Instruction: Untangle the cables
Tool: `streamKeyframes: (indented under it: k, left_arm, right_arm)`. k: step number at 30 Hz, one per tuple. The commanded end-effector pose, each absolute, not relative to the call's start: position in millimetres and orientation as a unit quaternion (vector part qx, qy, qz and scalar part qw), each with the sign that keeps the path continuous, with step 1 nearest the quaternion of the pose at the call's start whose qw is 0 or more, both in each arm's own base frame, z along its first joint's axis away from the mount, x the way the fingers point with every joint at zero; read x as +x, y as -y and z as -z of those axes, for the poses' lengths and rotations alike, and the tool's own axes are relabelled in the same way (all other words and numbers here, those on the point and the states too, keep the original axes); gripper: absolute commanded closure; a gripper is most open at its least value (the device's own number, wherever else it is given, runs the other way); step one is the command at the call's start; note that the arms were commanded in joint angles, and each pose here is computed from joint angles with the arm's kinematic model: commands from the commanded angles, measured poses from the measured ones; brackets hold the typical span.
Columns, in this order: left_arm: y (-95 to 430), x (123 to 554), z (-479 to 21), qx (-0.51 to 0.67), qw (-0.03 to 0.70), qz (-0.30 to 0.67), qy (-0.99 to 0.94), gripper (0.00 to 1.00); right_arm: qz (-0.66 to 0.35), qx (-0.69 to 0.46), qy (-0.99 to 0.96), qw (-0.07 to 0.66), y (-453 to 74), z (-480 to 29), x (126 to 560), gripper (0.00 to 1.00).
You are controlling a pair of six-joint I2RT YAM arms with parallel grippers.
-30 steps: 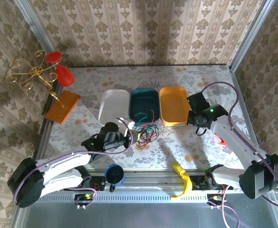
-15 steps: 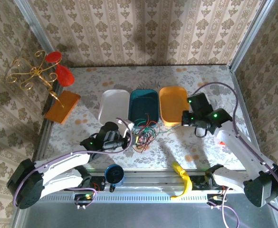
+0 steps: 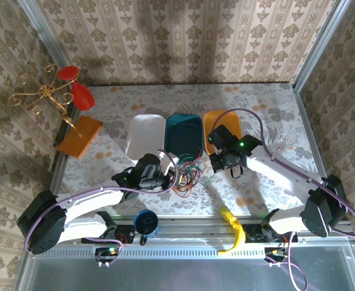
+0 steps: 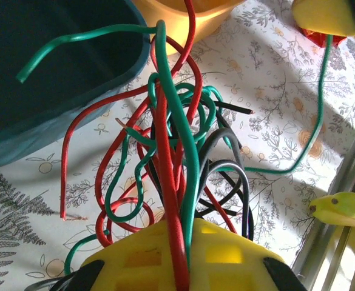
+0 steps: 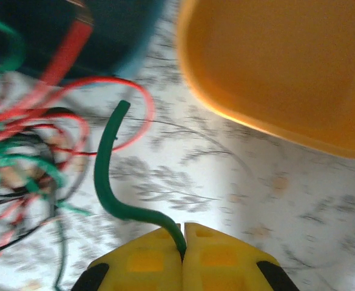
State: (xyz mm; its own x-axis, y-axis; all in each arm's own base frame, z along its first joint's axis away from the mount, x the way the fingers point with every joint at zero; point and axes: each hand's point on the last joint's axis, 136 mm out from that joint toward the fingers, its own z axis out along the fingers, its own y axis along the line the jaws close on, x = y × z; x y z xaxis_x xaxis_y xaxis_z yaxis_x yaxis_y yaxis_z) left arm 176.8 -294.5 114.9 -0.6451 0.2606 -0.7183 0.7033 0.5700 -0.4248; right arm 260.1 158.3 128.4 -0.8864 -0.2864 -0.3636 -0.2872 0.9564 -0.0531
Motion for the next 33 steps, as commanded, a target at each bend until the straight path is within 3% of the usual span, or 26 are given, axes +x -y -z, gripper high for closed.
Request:
streamKeyframes:
  k: [1,7,18,23,28,33]
  left_arm:
    - [296.7,185.5,-139.1,0.265,0.344,0.397,-0.809,1.0]
    - [280.6,187.0,-149.3,0.238,0.358,0.413,-0.803,1.0]
    - [237.9,193.8,-175.9,0.176,0.4,0.432,-0.789,1.0]
    - [228.0,189.6,-177.9,0.184,0.397,0.416,-0.797,1.0]
    - [239.8,183.5,-165.7,0.209,0.367,0.414,-0.806,1.0]
    - [266.7,176.0,-159.3,0.26,0.346,0.403,-0.806,1.0]
  right_arm:
    - [0.157,-0.133,-0.962,0.179,-103.2,-133.0,265.5,1.0]
    - [0.222,-0.07,-0.957,0.173,-59.3,-137.6,267.1,1.0]
    - [0.221,0.031,-0.961,0.166,-11.3,-145.3,260.0,1.0]
    - [0.084,0.078,-0.97,0.215,-22.1,-153.7,261.2,1.0]
    - [-0.135,0.021,-0.947,0.291,-96.4,-188.0,268.0,1.0]
    - [-0.225,-0.077,-0.924,0.299,-161.6,-205.8,256.8,1.0]
